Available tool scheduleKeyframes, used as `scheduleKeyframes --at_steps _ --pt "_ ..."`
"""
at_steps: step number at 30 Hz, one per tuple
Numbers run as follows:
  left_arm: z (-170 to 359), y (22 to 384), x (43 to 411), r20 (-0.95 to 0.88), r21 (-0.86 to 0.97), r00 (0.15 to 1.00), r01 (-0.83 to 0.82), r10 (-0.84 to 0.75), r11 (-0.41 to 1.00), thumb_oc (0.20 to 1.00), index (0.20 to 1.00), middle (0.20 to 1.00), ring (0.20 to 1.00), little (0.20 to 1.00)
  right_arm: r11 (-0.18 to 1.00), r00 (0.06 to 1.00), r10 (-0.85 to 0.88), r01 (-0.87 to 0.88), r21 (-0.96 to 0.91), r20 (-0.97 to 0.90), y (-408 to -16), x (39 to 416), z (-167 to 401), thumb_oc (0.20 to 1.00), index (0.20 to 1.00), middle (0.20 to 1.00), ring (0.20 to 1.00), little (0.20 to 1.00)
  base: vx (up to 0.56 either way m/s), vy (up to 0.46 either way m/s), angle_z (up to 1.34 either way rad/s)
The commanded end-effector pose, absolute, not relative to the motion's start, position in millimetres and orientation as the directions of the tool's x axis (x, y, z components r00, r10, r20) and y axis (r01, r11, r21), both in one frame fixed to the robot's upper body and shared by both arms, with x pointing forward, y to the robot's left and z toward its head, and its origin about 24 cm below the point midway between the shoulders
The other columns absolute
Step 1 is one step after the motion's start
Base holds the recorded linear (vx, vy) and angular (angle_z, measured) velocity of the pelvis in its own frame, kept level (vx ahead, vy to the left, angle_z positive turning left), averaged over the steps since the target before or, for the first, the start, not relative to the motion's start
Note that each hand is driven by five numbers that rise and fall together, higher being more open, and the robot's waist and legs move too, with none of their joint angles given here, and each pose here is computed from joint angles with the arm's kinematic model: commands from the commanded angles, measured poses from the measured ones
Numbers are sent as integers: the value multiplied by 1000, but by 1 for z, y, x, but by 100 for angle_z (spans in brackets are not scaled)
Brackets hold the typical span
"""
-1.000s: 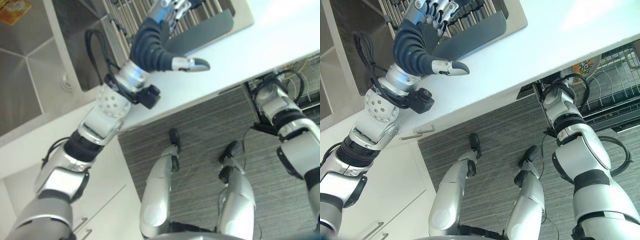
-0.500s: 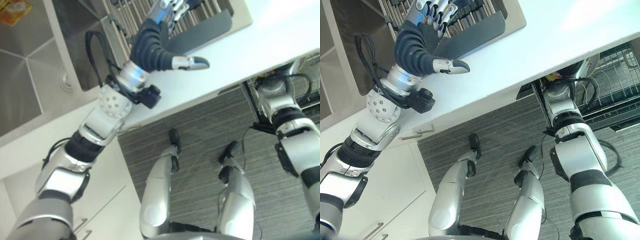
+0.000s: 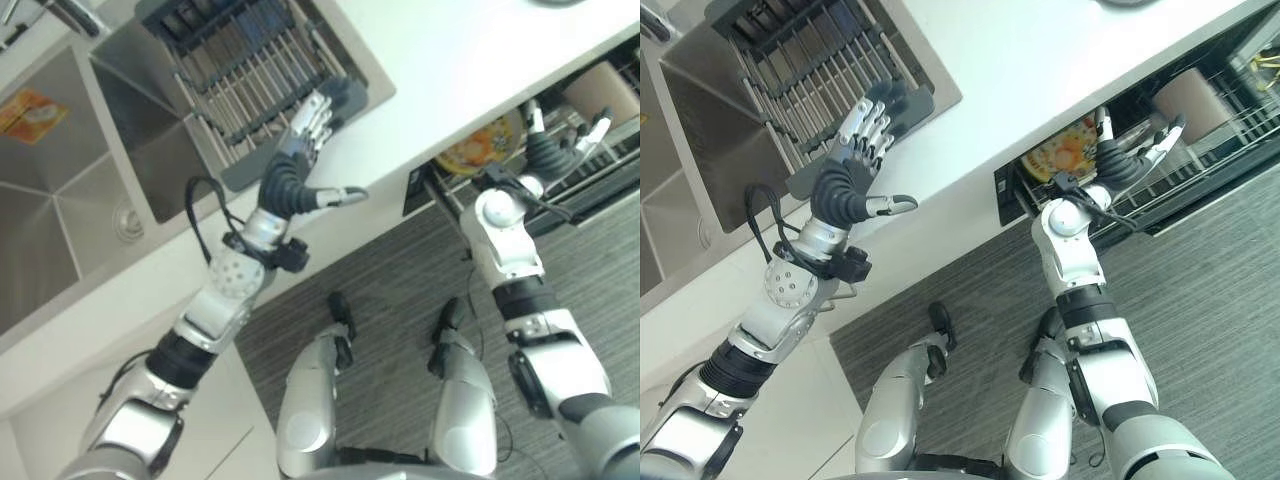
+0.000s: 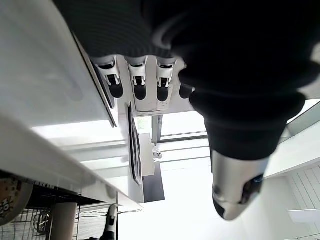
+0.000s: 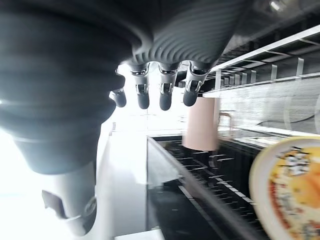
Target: Place the dishes in the dishwasher.
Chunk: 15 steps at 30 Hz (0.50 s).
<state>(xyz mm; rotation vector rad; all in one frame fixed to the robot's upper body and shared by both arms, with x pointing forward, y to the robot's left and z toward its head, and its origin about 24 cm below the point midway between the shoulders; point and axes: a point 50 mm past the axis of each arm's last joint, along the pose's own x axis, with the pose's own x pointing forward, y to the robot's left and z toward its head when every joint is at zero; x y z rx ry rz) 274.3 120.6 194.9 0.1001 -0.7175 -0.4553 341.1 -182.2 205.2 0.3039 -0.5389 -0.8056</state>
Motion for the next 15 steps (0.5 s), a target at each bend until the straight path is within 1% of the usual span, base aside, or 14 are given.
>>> scheduleKeyframes --at_steps 1,2,4,5,6,8,9,10,11,13,14,15 --pt "201 109 266 660 300 571 395 -488 868 1000 1000 1000 1000 1000 663 547 -743 522 536 386 -185 334 219 1000 1000 1000 1000 1000 26 -18 -15" --pt "189 109 264 639 268 605 404 -475 875 1000 1000 1000 1000 1000 657 559 -741 492 571 372 -183 326 207 1000 1000 1000 1000 1000 83 0 -10" --pt "177 109 265 608 218 652 411 -453 885 1000 1000 1000 1000 1000 682 578 -717 466 564 390 -177 320 201 1000 1000 1000 1000 1000 110 31 -17" --pt "163 111 266 571 167 687 438 -449 883 1000 1000 1000 1000 1000 742 618 -658 435 510 430 -169 314 194 1000 1000 1000 1000 1000 104 47 -36" --pt "162 111 267 566 166 690 441 -452 882 1000 1000 1000 1000 1000 748 624 -652 436 500 431 -169 314 193 1000 1000 1000 1000 1000 80 44 -36" --pt "153 107 264 544 203 673 474 -501 857 1000 1000 1000 1000 1000 788 669 -606 437 433 429 -172 312 178 1000 1000 1000 1000 1000 32 -1 -9" --pt "153 101 260 546 215 637 520 -544 826 1000 1000 1000 1000 1000 807 693 -580 422 412 428 -175 305 165 1000 1000 1000 1000 1000 62 -13 -5" --pt "152 99 260 541 211 631 537 -555 817 1000 1000 1000 1000 1000 817 703 -567 414 400 430 -175 303 161 1000 1000 1000 1000 1000 82 -25 -16" --pt "150 90 260 508 206 597 616 -621 760 1000 1000 1000 1000 1000 850 718 -521 383 363 462 -176 298 158 1000 1000 1000 1000 1000 86 -16 -20" --pt "145 80 261 448 208 571 682 -688 701 1000 1000 1000 1000 1000 870 721 -491 382 311 489 -179 296 158 1000 1000 1000 1000 1000 65 -28 -36" --pt "137 73 261 398 196 557 725 -729 661 1000 1000 1000 1000 1000 897 738 -442 361 256 509 -183 296 158 1000 1000 1000 1000 1000 85 -51 -51" --pt "97 77 265 259 36 678 706 -689 708 1000 1000 1000 1000 1000 910 751 -415 360 208 514 -203 281 145 1000 1000 1000 1000 1000 89 -65 -61"
